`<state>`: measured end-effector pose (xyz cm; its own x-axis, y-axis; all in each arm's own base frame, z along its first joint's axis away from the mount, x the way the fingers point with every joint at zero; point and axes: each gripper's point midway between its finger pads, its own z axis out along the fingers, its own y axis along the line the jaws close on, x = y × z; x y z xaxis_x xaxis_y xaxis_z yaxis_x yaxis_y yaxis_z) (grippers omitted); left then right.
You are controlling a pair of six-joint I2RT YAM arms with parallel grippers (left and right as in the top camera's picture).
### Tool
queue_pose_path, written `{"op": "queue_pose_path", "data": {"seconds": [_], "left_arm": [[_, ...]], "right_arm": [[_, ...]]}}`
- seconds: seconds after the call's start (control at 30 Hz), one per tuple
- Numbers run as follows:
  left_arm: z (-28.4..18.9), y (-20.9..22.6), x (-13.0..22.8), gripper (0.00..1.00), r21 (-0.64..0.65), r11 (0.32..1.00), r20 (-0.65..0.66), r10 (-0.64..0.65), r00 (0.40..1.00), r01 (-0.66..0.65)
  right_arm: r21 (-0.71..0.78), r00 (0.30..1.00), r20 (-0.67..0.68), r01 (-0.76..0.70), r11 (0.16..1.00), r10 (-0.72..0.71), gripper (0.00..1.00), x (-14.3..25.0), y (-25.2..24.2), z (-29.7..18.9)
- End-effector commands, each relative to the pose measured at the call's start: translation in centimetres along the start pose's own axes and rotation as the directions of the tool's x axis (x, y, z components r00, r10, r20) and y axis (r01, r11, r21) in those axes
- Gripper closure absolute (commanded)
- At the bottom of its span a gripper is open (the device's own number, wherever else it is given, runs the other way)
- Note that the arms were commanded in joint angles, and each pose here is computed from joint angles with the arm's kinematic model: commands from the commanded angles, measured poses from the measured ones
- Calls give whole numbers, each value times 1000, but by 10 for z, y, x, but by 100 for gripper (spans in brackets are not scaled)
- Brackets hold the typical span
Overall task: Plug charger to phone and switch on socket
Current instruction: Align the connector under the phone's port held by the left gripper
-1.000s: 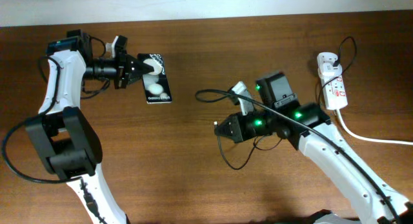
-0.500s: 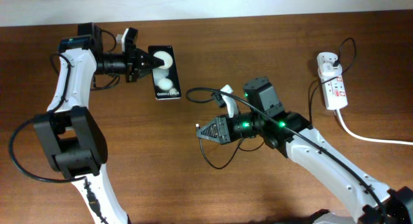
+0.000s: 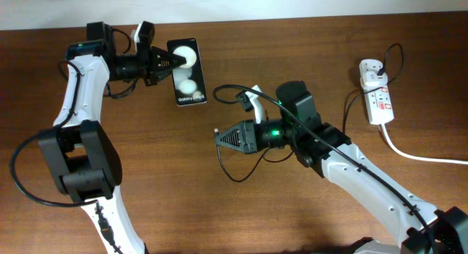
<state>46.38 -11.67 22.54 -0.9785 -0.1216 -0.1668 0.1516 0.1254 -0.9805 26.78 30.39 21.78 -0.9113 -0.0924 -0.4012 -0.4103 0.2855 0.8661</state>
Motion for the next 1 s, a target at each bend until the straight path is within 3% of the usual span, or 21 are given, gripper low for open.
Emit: {"op": "queue_pose_path", "data": {"seconds": [0.0,0.37,0.73,0.97], "left_arm": [[-1,-18,-1,100,93,995,0,34,999,-33],[27,-27,12,100,123,992,-64,43,997,-35],[41,-29,18,100,131,990,-96,59,994,-46],[44,-30,19,100,133,990,-101,63,993,-49]], "right_arm": [[-28,1000,-24,-1,1000,1,96,6,8,8],[47,999,-10,-48,998,49,96,3,-25,21],[-22,1000,-7,15,1000,-15,96,-4,-13,23],[-51,999,26,22,998,-21,96,-20,-23,-5]]}}
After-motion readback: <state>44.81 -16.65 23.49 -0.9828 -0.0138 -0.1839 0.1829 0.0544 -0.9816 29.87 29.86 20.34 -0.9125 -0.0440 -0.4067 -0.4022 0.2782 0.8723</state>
